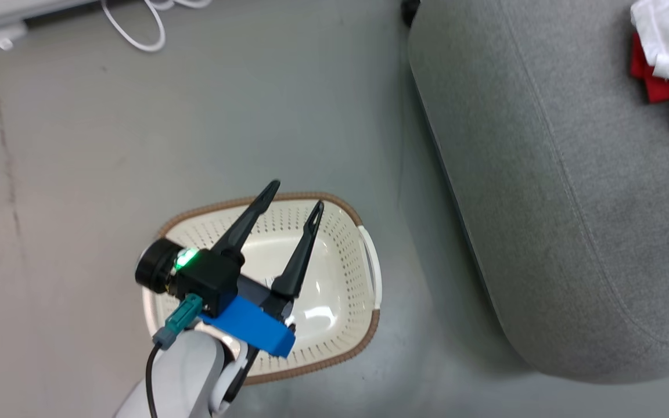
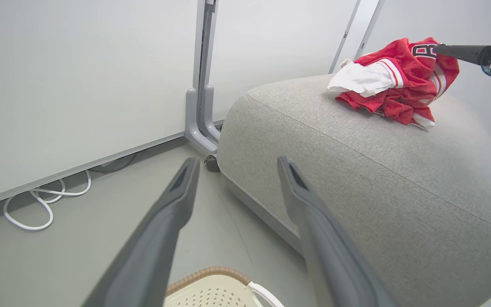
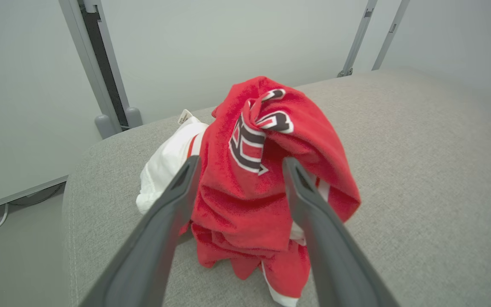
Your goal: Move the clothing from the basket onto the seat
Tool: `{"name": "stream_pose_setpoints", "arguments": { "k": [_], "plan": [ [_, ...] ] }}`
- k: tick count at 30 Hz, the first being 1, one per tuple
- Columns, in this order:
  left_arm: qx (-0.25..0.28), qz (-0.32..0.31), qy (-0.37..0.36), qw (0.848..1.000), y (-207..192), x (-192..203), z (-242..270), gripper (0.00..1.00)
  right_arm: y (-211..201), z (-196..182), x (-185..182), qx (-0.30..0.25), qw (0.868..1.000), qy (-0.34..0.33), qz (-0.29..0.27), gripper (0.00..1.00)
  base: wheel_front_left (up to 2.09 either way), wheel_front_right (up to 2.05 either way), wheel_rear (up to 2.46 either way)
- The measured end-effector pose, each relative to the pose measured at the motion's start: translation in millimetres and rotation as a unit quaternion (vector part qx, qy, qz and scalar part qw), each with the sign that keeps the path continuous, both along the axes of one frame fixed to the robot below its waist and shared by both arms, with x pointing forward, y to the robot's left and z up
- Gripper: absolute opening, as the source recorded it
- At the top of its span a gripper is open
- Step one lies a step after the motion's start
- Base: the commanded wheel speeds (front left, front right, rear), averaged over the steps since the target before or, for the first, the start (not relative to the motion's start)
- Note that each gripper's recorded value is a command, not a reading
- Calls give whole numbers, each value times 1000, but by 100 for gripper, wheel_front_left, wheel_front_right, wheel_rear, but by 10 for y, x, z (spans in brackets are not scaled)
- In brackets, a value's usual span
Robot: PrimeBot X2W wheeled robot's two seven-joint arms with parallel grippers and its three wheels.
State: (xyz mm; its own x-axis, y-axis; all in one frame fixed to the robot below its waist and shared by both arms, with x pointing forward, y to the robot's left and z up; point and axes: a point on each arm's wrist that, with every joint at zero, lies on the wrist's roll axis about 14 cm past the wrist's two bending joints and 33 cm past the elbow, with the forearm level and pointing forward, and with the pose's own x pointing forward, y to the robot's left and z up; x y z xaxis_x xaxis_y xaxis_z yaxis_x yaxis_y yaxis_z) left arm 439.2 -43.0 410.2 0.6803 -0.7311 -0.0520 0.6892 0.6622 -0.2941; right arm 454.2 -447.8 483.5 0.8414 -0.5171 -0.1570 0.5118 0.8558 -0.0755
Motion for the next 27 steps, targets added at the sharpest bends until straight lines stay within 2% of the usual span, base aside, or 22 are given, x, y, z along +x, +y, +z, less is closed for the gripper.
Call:
{"name": "stream_pose_setpoints", "arguments": {
  "k": [8,16,22,27],
  "plan": [
    [8,63,0,998,343,-270,254,100,492,131,-240,8,998,-16,63,100,0,0,0],
    [15,139,-10,990,777,-501,437,100,1112,284,-448,29,990,-46,129,100,0,0,0],
    [17,199,-16,980,1135,-641,519,100,1633,365,-547,31,980,-64,187,100,0,0,0],
    [24,250,-24,968,1466,-743,566,100,2156,379,-634,41,964,-84,248,100,0,0,0]
  ]
}}
